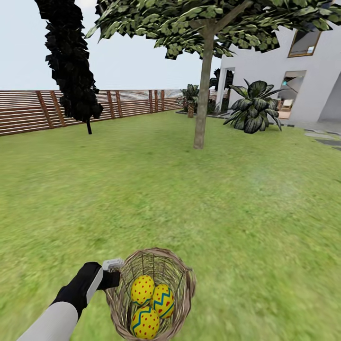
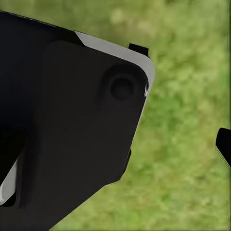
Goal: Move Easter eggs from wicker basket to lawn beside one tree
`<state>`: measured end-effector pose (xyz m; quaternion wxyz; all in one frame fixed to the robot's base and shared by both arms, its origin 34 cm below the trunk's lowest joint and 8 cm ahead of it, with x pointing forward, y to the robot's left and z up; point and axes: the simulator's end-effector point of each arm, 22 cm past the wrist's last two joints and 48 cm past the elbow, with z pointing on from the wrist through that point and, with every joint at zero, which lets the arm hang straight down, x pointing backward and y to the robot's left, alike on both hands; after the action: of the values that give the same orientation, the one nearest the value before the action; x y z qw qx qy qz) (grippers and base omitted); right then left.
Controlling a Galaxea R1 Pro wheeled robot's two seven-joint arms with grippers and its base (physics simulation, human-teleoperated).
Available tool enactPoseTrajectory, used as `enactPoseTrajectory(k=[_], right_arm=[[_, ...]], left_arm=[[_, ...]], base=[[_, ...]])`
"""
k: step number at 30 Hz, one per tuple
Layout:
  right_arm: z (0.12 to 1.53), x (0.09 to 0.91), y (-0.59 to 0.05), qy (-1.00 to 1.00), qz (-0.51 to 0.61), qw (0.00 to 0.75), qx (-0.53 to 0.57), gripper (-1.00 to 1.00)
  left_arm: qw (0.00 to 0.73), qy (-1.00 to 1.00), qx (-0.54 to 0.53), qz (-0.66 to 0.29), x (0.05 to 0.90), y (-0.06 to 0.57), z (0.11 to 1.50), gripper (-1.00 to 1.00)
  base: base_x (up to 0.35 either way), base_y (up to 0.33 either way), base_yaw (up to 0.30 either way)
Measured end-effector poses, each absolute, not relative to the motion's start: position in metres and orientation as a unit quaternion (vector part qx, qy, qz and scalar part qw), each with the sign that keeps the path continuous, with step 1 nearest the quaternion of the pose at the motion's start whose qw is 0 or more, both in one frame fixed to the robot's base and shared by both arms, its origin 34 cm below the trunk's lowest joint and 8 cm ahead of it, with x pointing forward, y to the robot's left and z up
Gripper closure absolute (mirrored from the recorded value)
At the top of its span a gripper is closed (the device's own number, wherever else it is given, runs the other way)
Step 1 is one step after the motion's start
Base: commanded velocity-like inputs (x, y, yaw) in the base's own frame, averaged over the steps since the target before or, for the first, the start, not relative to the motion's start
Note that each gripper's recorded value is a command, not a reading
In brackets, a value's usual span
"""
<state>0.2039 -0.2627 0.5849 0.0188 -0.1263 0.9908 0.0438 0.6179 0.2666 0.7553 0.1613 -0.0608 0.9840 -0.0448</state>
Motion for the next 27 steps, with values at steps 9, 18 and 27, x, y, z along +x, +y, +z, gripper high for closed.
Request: enactPoseTrajectory(k=[9, 18, 27], right_arm=[[0.5849, 0.2032, -0.2614, 0.991, 0.045, 0.018, -0.128, -1.0], [0.5849, 0.2029, -0.2615, 0.991, 0.045, 0.018, -0.125, -1.0], [0.5849, 0.2023, -0.262, 0.991, 0.045, 0.017, -0.125, -1.0]], left_arm=[[0.162, 0.984, -0.061, -0.045, 0.6185, 0.2666, 0.7559, 1.0], [0.162, 0.984, -0.061, -0.044, 0.6181, 0.267, 0.7556, 1.0], [0.162, 0.984, -0.061, -0.046, 0.6186, 0.2661, 0.7559, 1.0]], base=[[0.324, 0.077, 0.0], [0.324, 0.077, 0.0], [0.324, 0.077, -0.192]])
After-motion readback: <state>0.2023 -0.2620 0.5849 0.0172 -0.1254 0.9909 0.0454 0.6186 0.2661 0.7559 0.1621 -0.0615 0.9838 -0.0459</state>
